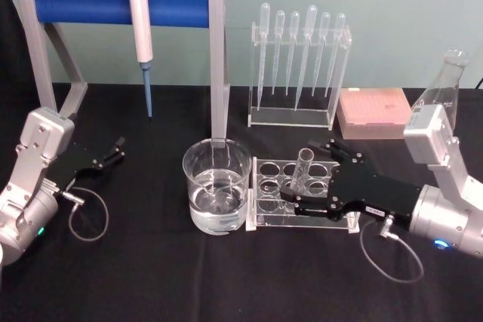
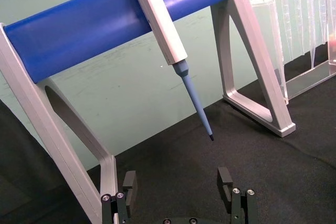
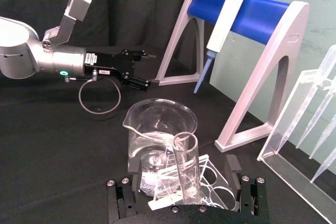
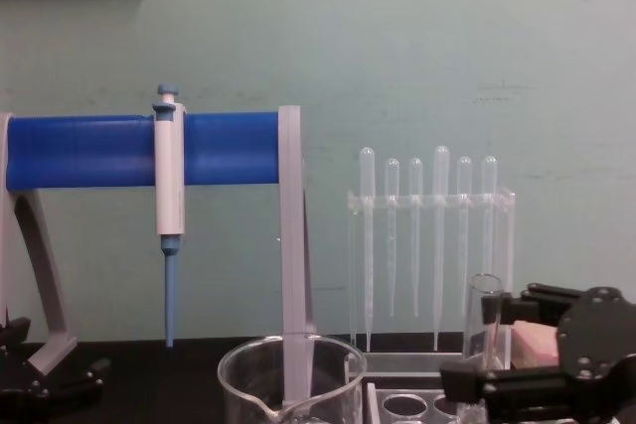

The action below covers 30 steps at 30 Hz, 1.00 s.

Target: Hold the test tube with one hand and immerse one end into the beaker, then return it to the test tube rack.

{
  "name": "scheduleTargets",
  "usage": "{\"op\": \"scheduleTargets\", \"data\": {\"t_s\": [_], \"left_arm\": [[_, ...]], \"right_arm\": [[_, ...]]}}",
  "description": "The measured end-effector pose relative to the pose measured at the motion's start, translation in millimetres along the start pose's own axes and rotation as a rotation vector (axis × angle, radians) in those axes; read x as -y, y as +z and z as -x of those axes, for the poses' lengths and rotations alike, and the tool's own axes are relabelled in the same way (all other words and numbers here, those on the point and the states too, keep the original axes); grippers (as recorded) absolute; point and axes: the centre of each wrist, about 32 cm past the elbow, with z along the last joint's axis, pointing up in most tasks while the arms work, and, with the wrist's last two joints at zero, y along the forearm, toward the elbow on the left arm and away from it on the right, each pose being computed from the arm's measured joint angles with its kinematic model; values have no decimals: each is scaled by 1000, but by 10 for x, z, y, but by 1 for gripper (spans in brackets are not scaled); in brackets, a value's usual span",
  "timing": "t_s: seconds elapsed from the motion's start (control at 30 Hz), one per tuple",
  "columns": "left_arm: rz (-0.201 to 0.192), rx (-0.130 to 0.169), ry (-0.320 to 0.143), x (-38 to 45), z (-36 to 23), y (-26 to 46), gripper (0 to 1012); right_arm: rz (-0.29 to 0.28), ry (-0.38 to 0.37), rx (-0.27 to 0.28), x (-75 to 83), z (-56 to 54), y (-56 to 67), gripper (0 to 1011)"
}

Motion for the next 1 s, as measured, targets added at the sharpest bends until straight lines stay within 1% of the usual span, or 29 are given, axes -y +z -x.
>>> {"op": "scheduleTargets", "data": {"t_s": [0.17,0.43,0.57,0.6,0.63,0.73,0.8,0.83,0.93,0.97,1.0], "left_arm": [[0,0,0,0,0,0,1000],[0,0,0,0,-1,0,1000],[0,0,0,0,0,0,1000],[0,0,0,0,0,0,1000],[0,0,0,0,0,0,1000],[0,0,0,0,0,0,1000],[0,0,0,0,0,0,1000],[0,0,0,0,0,0,1000],[0,0,0,0,0,0,1000],[0,0,0,0,-1,0,1000],[0,0,0,0,-1,0,1000]], "right_arm": [[7,-1,-7,-68,9,-11,1002],[8,-2,-6,-52,6,-11,994],[7,-3,-5,-46,4,-10,906],[7,-3,-5,-45,4,-10,869],[6,-3,-5,-44,4,-10,862],[6,-3,-5,-41,4,-9,765],[5,-3,-4,-40,4,-9,734],[5,-3,-4,-40,4,-9,681],[5,-3,-4,-38,3,-9,593],[5,-3,-4,-38,3,-9,593],[5,-3,-4,-38,3,-9,536]]}}
